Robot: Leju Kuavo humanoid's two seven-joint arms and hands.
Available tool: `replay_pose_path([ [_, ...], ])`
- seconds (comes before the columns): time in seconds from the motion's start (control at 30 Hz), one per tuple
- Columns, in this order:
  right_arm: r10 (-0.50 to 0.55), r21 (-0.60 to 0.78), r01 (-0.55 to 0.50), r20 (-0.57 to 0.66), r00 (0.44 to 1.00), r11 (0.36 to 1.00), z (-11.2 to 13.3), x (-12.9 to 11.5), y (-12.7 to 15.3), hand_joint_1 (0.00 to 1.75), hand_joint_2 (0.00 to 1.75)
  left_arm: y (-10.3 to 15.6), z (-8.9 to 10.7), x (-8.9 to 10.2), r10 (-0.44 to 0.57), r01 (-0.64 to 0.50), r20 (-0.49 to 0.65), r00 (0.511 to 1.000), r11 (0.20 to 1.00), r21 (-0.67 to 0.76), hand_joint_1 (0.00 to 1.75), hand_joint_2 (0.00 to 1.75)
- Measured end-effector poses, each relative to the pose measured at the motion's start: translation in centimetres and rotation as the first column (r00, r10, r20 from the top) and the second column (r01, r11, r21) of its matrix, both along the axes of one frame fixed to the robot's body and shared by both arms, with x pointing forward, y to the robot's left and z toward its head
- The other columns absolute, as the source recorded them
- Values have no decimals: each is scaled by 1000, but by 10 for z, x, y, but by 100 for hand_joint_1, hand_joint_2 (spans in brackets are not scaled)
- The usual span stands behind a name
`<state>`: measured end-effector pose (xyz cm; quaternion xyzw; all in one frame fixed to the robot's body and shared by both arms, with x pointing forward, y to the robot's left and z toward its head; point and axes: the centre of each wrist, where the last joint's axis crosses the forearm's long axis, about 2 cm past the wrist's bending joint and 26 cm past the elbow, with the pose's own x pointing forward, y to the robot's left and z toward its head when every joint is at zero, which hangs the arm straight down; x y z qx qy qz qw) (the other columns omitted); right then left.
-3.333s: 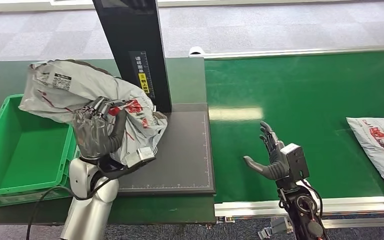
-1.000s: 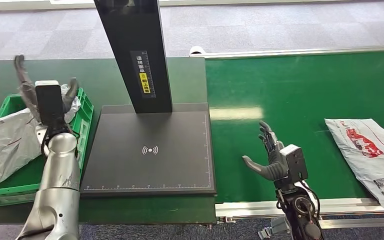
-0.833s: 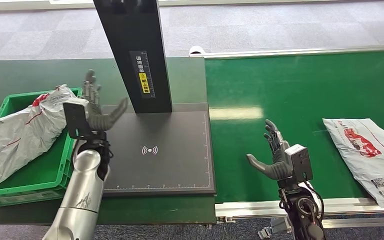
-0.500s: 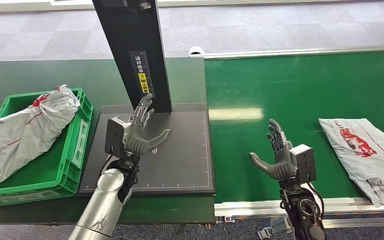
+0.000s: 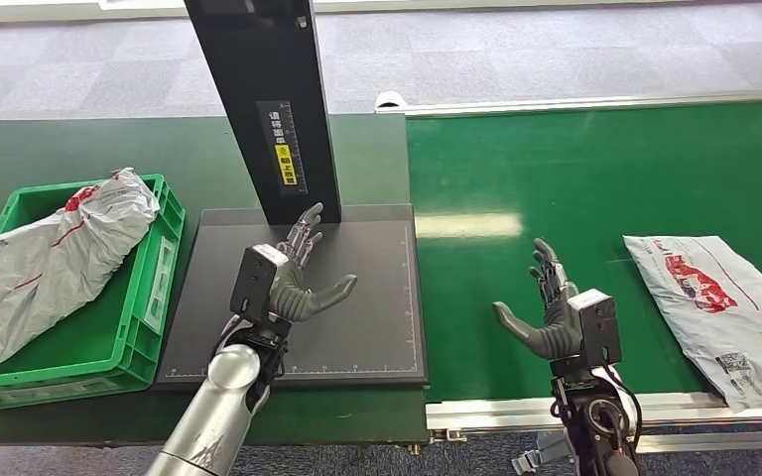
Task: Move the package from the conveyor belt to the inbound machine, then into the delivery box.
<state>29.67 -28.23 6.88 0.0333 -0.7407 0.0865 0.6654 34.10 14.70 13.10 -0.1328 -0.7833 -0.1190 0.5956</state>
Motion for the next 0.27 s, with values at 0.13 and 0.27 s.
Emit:
replay_pose_path([
  [0.13, 22, 33, -22, -18, 1000, 999, -3, -5, 2, 0, 175, 1, -4, -4, 22, -22, 3, 1000, 1000, 8, 0, 175],
  [0.27, 20, 66, -18, -32, 999, 998, -5, -9, 3, 0, 175, 3, -7, -8, 56, -57, 1, 998, 998, 28, 0, 175],
])
